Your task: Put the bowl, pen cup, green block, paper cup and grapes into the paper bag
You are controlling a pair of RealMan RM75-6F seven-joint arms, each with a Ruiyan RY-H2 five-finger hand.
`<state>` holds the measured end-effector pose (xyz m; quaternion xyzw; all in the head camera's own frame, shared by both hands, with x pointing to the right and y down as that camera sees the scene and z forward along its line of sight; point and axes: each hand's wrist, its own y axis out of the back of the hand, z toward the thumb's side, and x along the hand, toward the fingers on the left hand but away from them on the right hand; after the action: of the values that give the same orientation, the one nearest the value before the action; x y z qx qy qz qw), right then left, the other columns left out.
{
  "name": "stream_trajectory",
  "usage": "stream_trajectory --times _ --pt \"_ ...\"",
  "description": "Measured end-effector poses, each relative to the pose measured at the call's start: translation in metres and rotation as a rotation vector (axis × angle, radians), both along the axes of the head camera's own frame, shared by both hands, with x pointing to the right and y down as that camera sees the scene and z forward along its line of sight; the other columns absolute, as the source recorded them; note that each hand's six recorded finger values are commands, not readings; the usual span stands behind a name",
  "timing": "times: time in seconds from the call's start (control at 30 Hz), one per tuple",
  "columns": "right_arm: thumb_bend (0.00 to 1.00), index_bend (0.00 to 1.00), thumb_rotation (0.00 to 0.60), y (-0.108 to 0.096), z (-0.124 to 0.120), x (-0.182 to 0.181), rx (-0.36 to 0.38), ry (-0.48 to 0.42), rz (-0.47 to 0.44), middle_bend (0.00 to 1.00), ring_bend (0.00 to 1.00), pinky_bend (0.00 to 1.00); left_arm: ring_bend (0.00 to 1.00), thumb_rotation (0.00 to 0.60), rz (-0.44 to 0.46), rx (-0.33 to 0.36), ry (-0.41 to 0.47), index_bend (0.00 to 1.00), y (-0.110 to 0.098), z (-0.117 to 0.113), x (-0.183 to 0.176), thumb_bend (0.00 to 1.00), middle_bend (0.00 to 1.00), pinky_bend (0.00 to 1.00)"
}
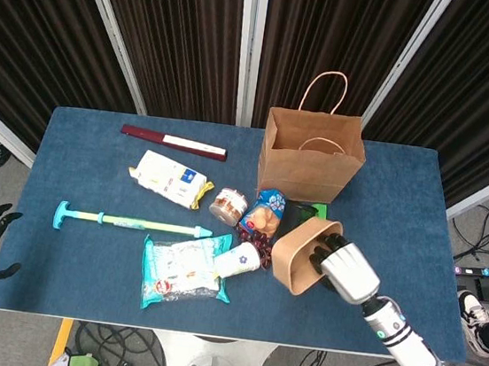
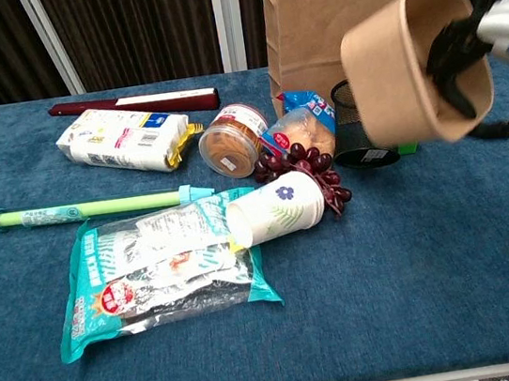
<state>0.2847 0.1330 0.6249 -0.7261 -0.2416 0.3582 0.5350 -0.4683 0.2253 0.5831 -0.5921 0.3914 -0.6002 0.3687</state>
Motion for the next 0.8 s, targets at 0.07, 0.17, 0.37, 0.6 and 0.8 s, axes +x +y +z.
stream_trajectory --times 0.07,0.17,0.37,0.6,0.8 --pt "0.32 0.7 0.6 -0.022 -0.021 0.013 0.061 0.0 0.053 0.6 0.32 0.38 0.15 0.6 0.001 0.0 -0.001 0.26 0.0 0.0 0.0 0.0 0.23 0.2" --pt "0.32 0.7 0.6 -0.05 -0.047 0.033 0.127 0.004 0.131 0.6 0.31 0.38 0.15 0.6 0.007 -0.002 -0.001 0.26 -0.001 0.0 0.002 0.0 0.23 0.2" --pt "0.32 0.7 0.6 -0.105 -0.088 0.057 0.197 -0.014 0.251 0.6 0.32 0.38 0.15 0.6 0.013 0.0 -0.003 0.26 -0.002 -0.002 0.006 0.0 0.23 0.2" --pt "0.32 0.7 0.6 -0.152 -0.103 0.057 0.194 -0.036 0.32 0.59 0.31 0.38 0.15 0.6 0.005 -0.008 -0.01 0.26 0.0 -0.003 0.004 0.0 0.23 0.2" --pt "0.32 0.7 0.6 -0.19 -0.096 0.04 0.133 0.009 0.336 0.58 0.31 0.38 0.15 0.6 0.003 -0.009 -0.01 0.26 0.001 -0.003 0.003 0.0 0.23 0.2"
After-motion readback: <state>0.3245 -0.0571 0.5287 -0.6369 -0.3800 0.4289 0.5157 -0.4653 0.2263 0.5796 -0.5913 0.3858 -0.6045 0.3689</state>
